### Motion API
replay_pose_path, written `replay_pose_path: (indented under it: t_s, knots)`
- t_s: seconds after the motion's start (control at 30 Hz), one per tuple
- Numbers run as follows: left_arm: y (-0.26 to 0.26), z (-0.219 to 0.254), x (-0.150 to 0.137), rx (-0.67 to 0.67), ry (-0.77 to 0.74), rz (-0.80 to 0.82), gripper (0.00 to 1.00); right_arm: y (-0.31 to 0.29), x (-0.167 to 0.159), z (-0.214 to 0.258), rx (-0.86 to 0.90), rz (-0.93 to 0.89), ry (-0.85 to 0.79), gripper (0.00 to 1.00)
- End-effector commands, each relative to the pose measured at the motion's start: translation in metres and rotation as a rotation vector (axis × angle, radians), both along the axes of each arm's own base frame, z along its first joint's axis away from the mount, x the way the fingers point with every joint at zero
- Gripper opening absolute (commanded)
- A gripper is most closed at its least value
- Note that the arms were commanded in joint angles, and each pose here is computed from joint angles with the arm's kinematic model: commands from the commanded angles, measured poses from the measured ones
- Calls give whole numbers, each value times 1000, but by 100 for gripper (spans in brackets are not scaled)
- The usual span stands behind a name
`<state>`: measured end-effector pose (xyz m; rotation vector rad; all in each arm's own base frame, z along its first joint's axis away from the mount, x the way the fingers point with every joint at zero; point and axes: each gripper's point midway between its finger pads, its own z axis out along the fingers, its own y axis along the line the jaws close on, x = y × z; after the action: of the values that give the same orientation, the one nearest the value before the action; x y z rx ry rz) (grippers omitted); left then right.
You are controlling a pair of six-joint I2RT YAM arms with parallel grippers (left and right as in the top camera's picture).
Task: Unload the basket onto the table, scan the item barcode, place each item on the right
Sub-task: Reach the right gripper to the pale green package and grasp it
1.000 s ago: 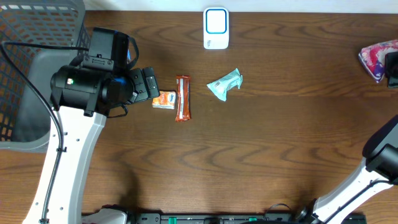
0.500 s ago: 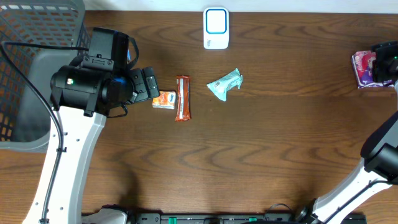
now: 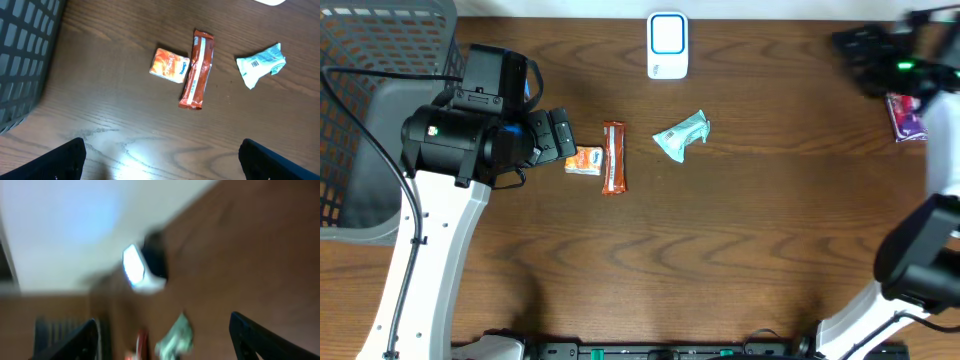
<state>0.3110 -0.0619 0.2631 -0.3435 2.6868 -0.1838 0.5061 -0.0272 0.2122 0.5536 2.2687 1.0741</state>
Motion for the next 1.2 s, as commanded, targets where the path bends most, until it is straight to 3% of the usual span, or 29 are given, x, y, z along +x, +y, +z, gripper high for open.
replay_pose_path:
  t_s: [0.0, 0.23, 0.4, 0.43, 0.47, 0.5, 0.57, 0.87, 1.0, 1.17]
  knots:
    - [2, 5, 1, 6, -16, -2, 98, 53, -9, -26, -82, 120, 68, 79]
    - [2, 5, 1, 6, -16, -2, 98, 136, -26, -76, -325, 200, 214, 77]
    - [2, 5, 1, 6, -16, -2, 98, 185, -41, -100, -355, 218, 293, 75]
    - [2, 5, 1, 6, -16, -2, 98, 191, -42, -104, -354, 216, 306, 69]
    - [2, 5, 1, 6, -16, -2, 98, 198, -45, -105, -350, 211, 320, 53]
    - [2, 5, 1, 6, -16, -3, 98, 203, -47, -110, -351, 205, 340, 45]
    - [2, 5, 1, 6, -16, -3, 98, 207, -55, -119, -366, 173, 393, 40]
    - [2, 5, 1, 6, -16, -2, 98, 201, -73, -160, -459, -2, 536, 43]
    - [2, 5, 1, 6, -16, -2, 98, 205, -70, -174, -445, -4, 500, 49]
    - [2, 5, 1, 6, -16, -3, 98, 209, -68, -192, -389, -34, 474, 51]
